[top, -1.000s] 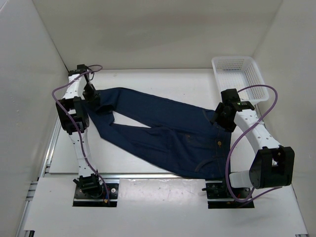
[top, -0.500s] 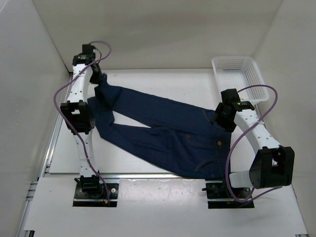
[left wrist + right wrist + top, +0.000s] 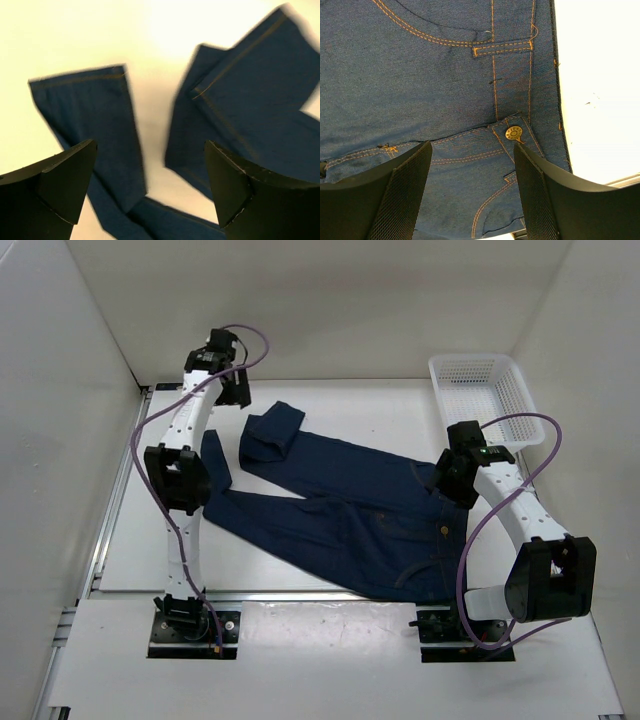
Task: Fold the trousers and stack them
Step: Flatten the trousers out
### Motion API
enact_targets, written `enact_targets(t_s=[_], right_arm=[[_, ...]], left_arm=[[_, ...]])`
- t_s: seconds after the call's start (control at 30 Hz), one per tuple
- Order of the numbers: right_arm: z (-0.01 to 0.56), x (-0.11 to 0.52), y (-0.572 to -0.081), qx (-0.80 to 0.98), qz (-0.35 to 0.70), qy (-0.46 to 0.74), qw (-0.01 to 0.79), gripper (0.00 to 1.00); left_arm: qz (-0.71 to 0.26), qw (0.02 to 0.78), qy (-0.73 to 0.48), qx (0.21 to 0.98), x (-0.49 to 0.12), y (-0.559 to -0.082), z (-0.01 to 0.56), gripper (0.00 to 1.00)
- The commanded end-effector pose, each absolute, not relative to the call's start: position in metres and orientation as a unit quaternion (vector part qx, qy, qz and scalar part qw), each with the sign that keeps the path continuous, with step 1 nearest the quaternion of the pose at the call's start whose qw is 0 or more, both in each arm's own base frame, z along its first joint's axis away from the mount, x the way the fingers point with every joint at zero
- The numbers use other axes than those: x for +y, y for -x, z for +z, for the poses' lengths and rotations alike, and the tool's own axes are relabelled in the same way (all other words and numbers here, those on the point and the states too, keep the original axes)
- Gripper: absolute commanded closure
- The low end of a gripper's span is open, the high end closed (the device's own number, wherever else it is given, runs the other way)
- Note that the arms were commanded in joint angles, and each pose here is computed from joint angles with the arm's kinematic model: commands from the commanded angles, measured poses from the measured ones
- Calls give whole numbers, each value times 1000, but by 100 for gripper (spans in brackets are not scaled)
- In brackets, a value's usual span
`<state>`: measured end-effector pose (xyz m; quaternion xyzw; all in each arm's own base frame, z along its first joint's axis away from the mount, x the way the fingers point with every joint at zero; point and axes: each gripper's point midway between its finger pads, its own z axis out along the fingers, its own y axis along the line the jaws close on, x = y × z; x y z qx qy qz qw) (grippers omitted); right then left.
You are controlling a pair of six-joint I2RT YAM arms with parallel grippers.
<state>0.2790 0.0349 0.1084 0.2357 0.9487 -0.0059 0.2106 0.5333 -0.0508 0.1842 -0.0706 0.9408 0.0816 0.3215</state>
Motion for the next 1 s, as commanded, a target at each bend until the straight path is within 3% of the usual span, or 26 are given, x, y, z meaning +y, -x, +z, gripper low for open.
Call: enact_targets(t_s=[0.0,0.1,0.13,0.2,0.27,0.3,0.33,0.43,0.53,0.7,0.97], right_arm=[[115,35,-282,946,-3,-237,222,29],[115,35,-282,946,-3,-237,222,29],[115,35,-282,946,-3,-237,222,29],[113,35,-282,948,-6,-232,218,29],[113,36,-281,948,-2,-231,217,29],[114,37,-284,947,0,-232,221,29],[114,37,-284,947,0,-232,221,29],[117,37,-286,946,2,-232,225,29],[117,37,-286,946,2,-232,225,29],[116,37,-286,947,1,-227,225,29],[116,35,-284,948,-5,-228,222,29]], left_arm=[[87,306,131,939,-8,-522,186,0],[65,309,136,939,-4,-523,189,22],[58,312,129,939,-7,-525,190,51],[11,311,106,944,-25,-529,190,68],[-30,295,82,952,-52,-530,178,66],[-57,288,65,954,-72,-531,173,51],[-57,270,66,959,-77,-532,155,46],[-81,243,72,964,-93,-533,131,43],[-115,208,90,967,-107,-533,102,47],[-123,188,99,969,-124,-537,75,23],[-104,196,127,967,-119,-549,55,31]])
